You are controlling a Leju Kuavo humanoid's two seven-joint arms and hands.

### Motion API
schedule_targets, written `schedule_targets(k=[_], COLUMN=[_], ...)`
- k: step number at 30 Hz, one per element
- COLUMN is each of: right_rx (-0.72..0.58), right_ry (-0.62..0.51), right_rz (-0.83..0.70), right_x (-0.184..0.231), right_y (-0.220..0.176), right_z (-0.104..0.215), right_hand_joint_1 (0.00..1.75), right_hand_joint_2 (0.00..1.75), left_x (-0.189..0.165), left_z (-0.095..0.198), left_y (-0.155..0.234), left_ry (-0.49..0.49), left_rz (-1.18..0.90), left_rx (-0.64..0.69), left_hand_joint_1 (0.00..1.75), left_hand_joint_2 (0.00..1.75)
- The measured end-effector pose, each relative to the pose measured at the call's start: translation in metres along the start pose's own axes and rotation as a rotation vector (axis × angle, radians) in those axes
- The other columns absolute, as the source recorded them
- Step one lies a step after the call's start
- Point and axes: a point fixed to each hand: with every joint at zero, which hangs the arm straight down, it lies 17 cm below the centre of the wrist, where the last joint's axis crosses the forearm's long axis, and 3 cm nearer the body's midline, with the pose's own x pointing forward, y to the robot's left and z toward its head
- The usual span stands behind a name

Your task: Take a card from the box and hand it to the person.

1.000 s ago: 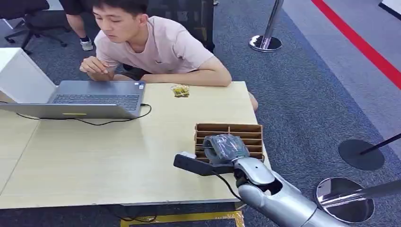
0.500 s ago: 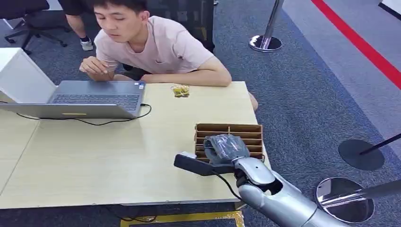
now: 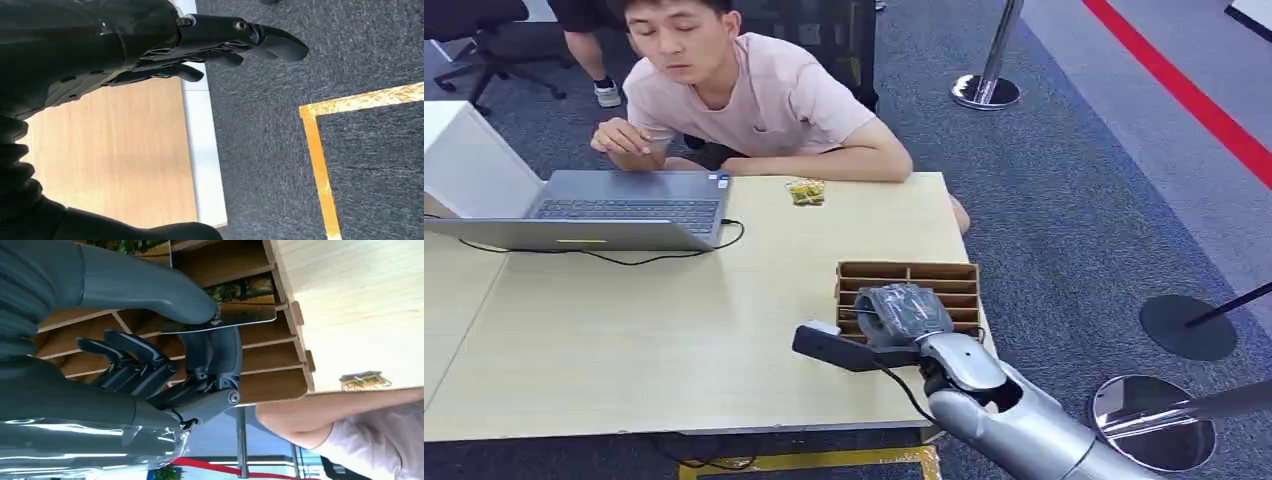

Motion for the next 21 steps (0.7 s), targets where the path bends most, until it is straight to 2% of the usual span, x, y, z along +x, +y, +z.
schedule_targets(k=[3, 6, 9, 15, 21], right_rx=[-0.068, -0.320, -0.471, -0.559, -0.578], right_ry=[-0.054, -0.204, -0.283, -0.319, -0.334], right_rz=[-0.053, -0.151, -0.181, -0.207, -0.220], right_x=[0.011, 0.036, 0.049, 0.055, 0.059], right_y=[-0.017, -0.082, -0.129, -0.150, -0.152], right_z=[0.000, 0.007, 0.020, 0.033, 0.036], right_hand_joint_1=[1.75, 1.75, 1.75, 1.75, 1.75], right_hand_joint_2=[1.75, 1.75, 1.75, 1.75, 1.75], left_x=[0.000, 0.000, 0.001, 0.001, 0.002], left_z=[0.000, 0.000, 0.000, 0.000, 0.000], left_y=[0.000, -0.001, -0.002, -0.002, -0.002], left_ry=[0.002, -0.001, -0.003, -0.006, -0.007], left_rz=[0.002, 0.002, 0.002, 0.002, 0.003], left_rx=[-0.003, -0.005, -0.006, -0.006, -0.007], left_hand_joint_1=[0.00, 0.00, 0.00, 0.00, 0.00], left_hand_joint_2=[1.75, 1.75, 1.75, 1.75, 1.75])
